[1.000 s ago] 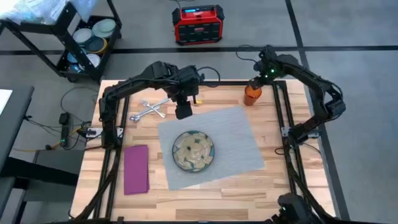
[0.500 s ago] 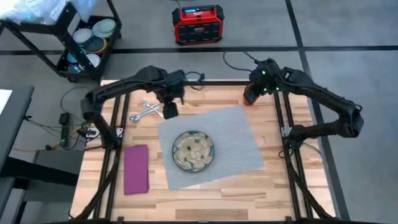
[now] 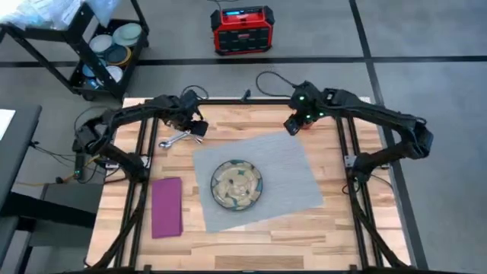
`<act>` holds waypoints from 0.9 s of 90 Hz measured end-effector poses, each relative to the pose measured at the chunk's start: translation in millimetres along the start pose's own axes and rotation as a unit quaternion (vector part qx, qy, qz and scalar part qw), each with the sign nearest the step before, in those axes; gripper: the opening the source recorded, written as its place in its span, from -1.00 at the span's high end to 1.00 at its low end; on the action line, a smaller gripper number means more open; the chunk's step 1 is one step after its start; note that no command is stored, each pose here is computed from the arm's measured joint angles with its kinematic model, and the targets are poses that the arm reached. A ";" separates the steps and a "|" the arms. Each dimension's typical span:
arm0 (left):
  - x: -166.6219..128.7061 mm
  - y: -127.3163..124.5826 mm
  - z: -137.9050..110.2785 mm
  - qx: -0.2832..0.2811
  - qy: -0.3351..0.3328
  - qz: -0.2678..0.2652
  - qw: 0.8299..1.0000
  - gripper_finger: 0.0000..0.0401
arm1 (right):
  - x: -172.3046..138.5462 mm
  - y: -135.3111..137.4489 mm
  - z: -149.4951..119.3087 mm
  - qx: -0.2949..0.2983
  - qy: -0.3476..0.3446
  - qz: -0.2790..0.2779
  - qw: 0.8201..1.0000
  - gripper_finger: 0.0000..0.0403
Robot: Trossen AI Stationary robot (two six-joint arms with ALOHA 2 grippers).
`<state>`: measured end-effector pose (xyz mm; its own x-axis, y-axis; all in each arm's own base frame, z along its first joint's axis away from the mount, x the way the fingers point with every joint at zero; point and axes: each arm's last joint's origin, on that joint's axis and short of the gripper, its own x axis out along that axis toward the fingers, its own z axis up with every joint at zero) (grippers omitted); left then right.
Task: Set table place
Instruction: Adjust the placemat
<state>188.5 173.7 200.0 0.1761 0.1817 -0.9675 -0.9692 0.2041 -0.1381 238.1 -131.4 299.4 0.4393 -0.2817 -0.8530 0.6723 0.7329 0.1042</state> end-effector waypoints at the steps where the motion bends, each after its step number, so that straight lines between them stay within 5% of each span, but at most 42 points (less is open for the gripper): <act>1: 0.4 0.6 0.1 -0.011 -0.002 0.003 1.000 0.25 | 1.2 0.5 0.5 -0.001 0.000 0.000 1.000 0.34; 19: 1.9 2.2 4.0 -0.124 -0.046 0.024 0.991 0.30 | 18.1 3.7 8.3 -0.028 -0.009 0.005 1.000 0.34; 27: 1.8 -1.0 3.9 -0.070 -0.032 -0.003 0.997 0.31 | 21.0 1.2 8.0 -0.046 0.000 0.002 0.999 0.34; 34: 1.9 -5.3 -0.4 0.037 -0.004 -0.032 0.999 0.31 | 20.9 -2.4 3.9 -0.078 0.025 -0.002 0.997 0.34; 48: 1.2 -19.0 -18.0 0.218 0.034 -0.058 0.974 0.31 | 23.8 -9.5 -6.5 -0.106 0.076 0.004 0.992 0.34; 63: -1.0 -45.5 -38.7 0.274 0.040 -0.108 0.955 0.31 | 42.0 -6.1 -33.7 -0.076 0.132 0.056 0.987 0.34; 81: 1.5 -60.8 -68.2 0.278 0.058 -0.096 0.954 0.31 | 75.5 13.8 -79.8 -0.051 0.163 0.062 0.983 0.41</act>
<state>235.9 96.0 192.5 0.2889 -0.0117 -0.9573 -0.6739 0.7077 -0.2120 232.9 -93.1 195.6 0.2891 0.0144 -0.9572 0.5544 0.8126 0.1797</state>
